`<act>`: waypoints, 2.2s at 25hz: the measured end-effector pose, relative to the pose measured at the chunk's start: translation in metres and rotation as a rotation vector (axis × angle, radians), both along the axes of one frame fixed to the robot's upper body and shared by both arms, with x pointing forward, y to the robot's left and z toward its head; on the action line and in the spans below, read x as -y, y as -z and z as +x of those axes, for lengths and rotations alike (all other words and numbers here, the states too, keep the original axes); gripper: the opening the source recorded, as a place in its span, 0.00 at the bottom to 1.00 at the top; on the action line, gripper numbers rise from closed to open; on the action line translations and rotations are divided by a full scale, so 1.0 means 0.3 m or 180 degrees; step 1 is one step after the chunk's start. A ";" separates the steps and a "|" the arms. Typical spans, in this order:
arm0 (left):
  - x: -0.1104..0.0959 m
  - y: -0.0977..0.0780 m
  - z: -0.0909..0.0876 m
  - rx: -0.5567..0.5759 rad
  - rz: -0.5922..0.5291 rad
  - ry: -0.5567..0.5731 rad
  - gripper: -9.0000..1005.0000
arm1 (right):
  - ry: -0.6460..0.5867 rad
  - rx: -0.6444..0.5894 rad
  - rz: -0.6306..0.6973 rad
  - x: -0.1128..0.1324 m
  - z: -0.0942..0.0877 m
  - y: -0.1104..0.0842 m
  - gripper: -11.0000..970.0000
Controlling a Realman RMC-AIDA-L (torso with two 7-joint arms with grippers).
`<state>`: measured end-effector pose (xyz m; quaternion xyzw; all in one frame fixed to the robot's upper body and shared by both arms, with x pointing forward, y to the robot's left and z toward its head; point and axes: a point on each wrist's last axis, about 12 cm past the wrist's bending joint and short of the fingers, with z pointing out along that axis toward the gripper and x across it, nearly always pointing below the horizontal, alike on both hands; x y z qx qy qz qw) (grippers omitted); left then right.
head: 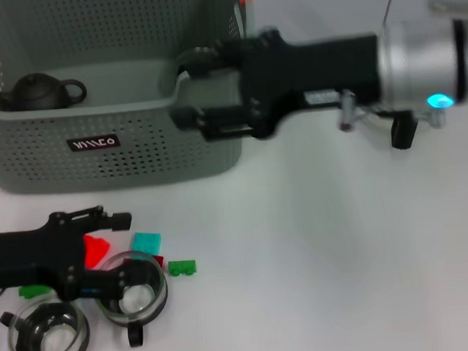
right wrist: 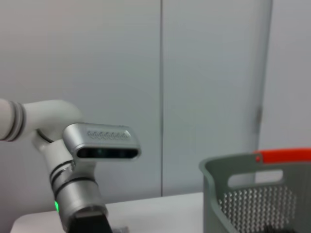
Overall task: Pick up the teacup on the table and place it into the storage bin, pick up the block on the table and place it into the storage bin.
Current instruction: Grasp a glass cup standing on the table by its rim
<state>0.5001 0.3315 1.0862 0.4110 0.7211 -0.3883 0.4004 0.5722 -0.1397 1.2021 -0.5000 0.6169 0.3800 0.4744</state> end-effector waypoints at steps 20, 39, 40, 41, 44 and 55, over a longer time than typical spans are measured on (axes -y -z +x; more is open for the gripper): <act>-0.016 -0.189 -0.021 -0.0662 0.1693 0.0625 0.78 | -0.0513 -0.0509 -0.0690 0.007 -0.015 0.206 0.96; 0.078 -0.178 -0.055 -0.0983 0.2290 0.0571 0.78 | -0.0214 -0.0438 -0.0679 -0.001 0.036 0.206 0.96; 0.081 -0.174 -0.056 -0.0994 0.2292 0.0582 0.78 | -0.0215 -0.0433 -0.0680 -0.003 0.037 0.205 0.96; 0.084 -0.170 -0.056 -0.1008 0.2293 0.0589 0.78 | -0.0212 -0.0427 -0.0681 -0.004 0.039 0.204 0.96; 0.093 -0.150 -0.053 -0.1063 0.2305 0.0597 0.77 | -0.0216 -0.0416 -0.0683 -0.006 0.040 0.203 0.96; 0.094 -0.118 -0.045 -0.1155 0.2278 0.0632 0.77 | -0.0150 -0.0347 -0.0687 -0.006 0.053 0.200 0.96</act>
